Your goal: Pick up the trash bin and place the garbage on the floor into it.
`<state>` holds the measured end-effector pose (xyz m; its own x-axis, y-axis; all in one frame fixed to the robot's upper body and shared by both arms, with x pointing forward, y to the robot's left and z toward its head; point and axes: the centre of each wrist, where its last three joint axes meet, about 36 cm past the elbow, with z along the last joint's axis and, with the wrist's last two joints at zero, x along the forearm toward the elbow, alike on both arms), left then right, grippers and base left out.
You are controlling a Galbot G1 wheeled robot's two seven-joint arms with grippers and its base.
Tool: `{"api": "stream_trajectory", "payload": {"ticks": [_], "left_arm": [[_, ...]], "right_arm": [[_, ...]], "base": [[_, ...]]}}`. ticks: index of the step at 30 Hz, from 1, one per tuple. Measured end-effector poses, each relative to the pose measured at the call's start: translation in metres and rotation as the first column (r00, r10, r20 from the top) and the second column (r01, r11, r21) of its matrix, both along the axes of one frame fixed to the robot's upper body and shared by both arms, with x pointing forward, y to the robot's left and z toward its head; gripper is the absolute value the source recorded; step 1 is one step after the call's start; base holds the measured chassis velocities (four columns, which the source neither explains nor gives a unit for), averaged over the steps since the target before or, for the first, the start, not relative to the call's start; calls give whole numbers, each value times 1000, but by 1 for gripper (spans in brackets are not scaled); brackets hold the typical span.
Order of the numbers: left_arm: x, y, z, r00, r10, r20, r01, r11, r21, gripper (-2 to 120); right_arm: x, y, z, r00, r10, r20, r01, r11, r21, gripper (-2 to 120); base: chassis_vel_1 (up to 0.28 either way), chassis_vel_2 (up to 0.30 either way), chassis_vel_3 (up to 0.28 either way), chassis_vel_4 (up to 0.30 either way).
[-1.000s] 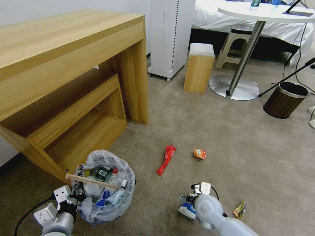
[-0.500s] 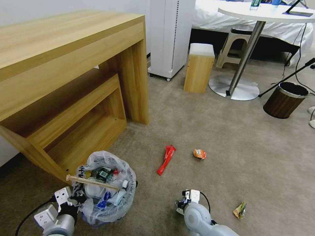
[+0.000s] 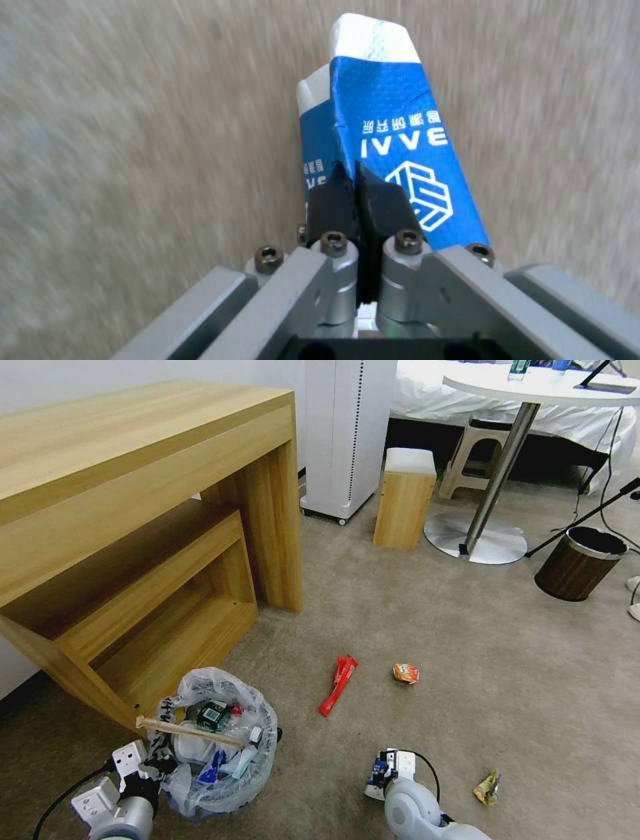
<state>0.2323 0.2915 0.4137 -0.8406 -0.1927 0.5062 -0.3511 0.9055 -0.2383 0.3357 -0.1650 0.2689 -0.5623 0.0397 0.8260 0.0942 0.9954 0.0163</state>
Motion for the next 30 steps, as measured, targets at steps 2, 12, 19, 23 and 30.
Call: {"api": "stream_trajectory", "payload": {"ticks": [2, 12, 19, 23, 30], "left_arm": [[0, 0, 0, 1000, 0, 1, 0, 1000, 0, 0], [-1, 1, 0, 1000, 2, -1, -1, 1000, 8, 0], [-1, -1, 2, 1000, -1, 2, 1, 1000, 8, 0], [-3, -2, 4, 1000, -5, 0, 5, 1000, 11, 0], [-6, -8, 14, 1000, -18, 5, 18, 1000, 14, 0]], "right_arm": [[-1, -5, 3, 998, 17, 54, -18, 1000, 12, 0], [10, -41, 67, 806, 148, 573, -234, 969, 79, 0], [41, -53, 130, 435, 273, 858, -506, 863, -18, 0], [55, -48, 171, 266, 332, 905, -651, 754, -85, 0], [45, 4, 241, 293, 357, 887, -801, 598, 24, 0]], "base": [[0, 0, 0, 0], [0, 0, 0, 0], [0, 0, 0, 0], [0, 0, 0, 0], [0, 0, 0, 0]]}}
